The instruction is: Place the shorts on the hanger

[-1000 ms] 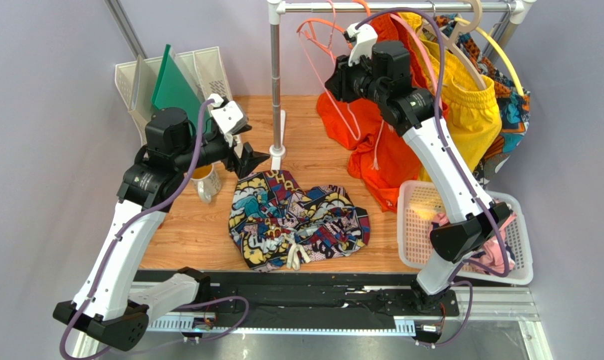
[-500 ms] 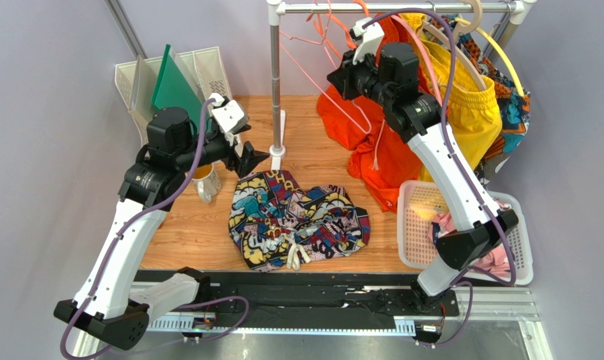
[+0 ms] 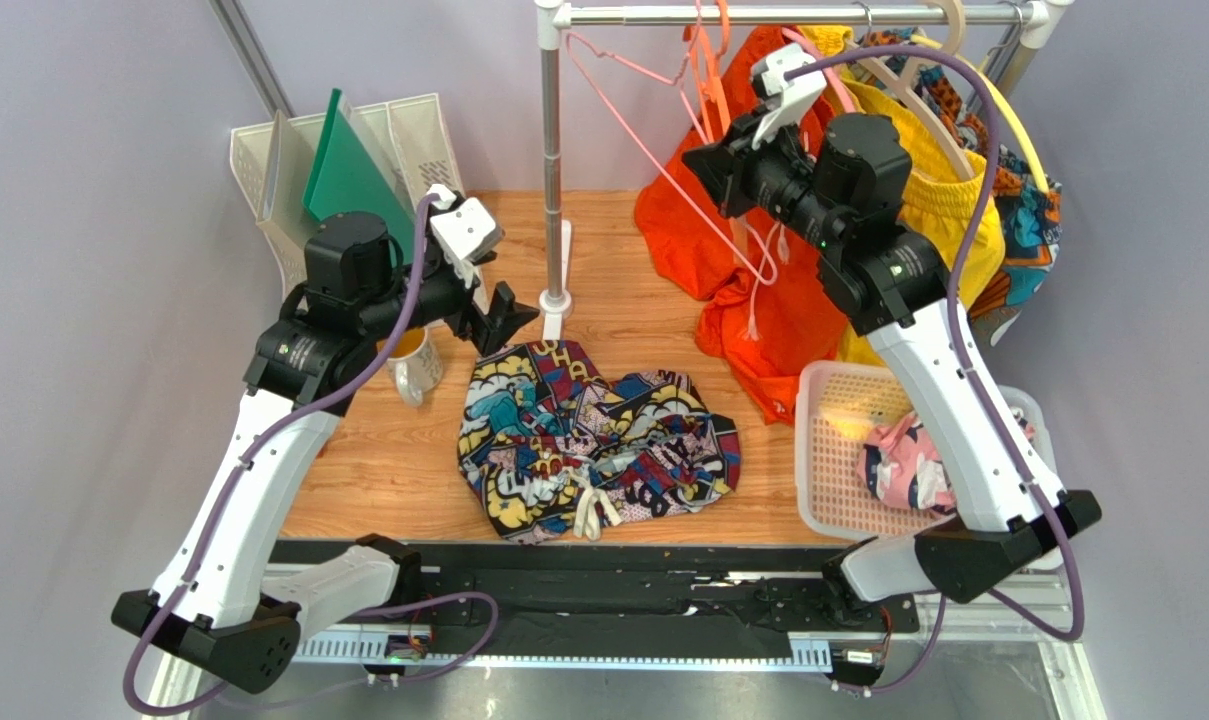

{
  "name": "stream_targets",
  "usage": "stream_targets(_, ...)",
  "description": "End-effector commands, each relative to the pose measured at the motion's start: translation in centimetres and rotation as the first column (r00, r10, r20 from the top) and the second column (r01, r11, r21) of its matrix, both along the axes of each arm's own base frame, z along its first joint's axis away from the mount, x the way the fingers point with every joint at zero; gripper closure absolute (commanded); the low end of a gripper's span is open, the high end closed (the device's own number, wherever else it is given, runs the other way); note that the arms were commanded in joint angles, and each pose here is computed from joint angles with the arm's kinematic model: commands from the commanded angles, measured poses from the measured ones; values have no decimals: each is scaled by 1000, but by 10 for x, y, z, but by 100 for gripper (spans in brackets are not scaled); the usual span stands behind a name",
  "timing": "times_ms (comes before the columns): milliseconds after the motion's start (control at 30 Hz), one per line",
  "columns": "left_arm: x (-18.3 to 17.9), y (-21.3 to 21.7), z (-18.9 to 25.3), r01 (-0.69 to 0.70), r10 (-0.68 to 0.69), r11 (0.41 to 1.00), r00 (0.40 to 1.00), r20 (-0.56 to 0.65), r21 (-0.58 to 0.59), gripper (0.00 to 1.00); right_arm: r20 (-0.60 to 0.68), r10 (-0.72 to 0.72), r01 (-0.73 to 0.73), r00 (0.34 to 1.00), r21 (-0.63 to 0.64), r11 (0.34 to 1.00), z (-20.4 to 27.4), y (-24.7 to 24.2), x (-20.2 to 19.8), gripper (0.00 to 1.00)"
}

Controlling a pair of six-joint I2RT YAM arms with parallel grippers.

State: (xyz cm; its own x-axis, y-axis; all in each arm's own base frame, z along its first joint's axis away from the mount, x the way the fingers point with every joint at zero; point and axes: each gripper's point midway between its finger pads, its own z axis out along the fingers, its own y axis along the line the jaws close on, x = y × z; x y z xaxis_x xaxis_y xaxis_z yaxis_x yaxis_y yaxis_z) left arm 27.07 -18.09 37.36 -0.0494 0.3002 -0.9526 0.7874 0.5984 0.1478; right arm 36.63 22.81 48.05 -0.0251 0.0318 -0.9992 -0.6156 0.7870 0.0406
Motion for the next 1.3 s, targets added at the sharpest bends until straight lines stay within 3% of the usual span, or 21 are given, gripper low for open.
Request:
stream_targets(0,-9,1,-6,30,-29,999,999,-41,26,1,-18,44,-44,999,-46,998,-9,-15,-44,100)
stream_targets(200,-26,-2,-22,85,-83,996,993,-85,21,1,-129,200,-215,971,-110,970,-61,-22,-114,100)
stream_targets(333,-43,-7,-38,206,-200,977,975,-96,60,1,-210,390,-428,897,-181,886,-109,-22,-171,100)
stream_targets(467,-70,-16,-47,364,-362,930,931,-40,61,6,-178,528,-557,831,-240,795,-135,-30,-217,100)
stream_targets(700,-96,-24,-86,507,-510,854,860,-7,114,12,-142,648,-661,748,-250,708,-148,-28,-249,100)
stream_targets(833,-120,-43,-104,600,-604,783,796,-27,166,17,-137,694,-703,707,-248,667,-151,-25,-257,100)
stream_targets(900,-122,-48,-113,607,-611,771,791,-47,191,27,-133,721,-728,680,-237,643,-151,-23,-262,100)
stream_targets(967,-125,-53,-119,620,-618,761,782,-75,190,52,-127,734,-737,668,-252,627,-154,-22,-263,100)
stream_targets(1000,-125,-54,-120,618,-612,765,785,-93,181,66,-134,735,-740,664,-255,622,-157,-22,-263,100)
stream_targets(1033,-125,-54,-120,619,-611,765,785,-103,177,97,-133,736,-740,663,-265,619,-158,-22,-262,100)
stream_targets(1100,-124,-54,-122,606,-594,777,796,-121,173,100,-151,731,-739,665,-272,616,-164,-22,-260,98)
stream_targets(1133,-123,-53,-124,600,-586,781,800,-128,173,100,-170,731,-745,660,-272,609,-168,-21,-258,92)
stream_targets(1167,-122,-52,-125,594,-578,785,805,-135,175,100,-167,734,-746,658,-283,603,-166,-21,-256,83)
stream_targets(1200,-123,-52,-126,592,-575,787,806,-141,174,100,-189,741,-759,644,-273,591,-168,-20,-258,65)
stream_targets(1267,-122,-51,-129,585,-564,792,811,-155,177,100,-207,746,-771,634,-254,585,-163,-15,-254,47)
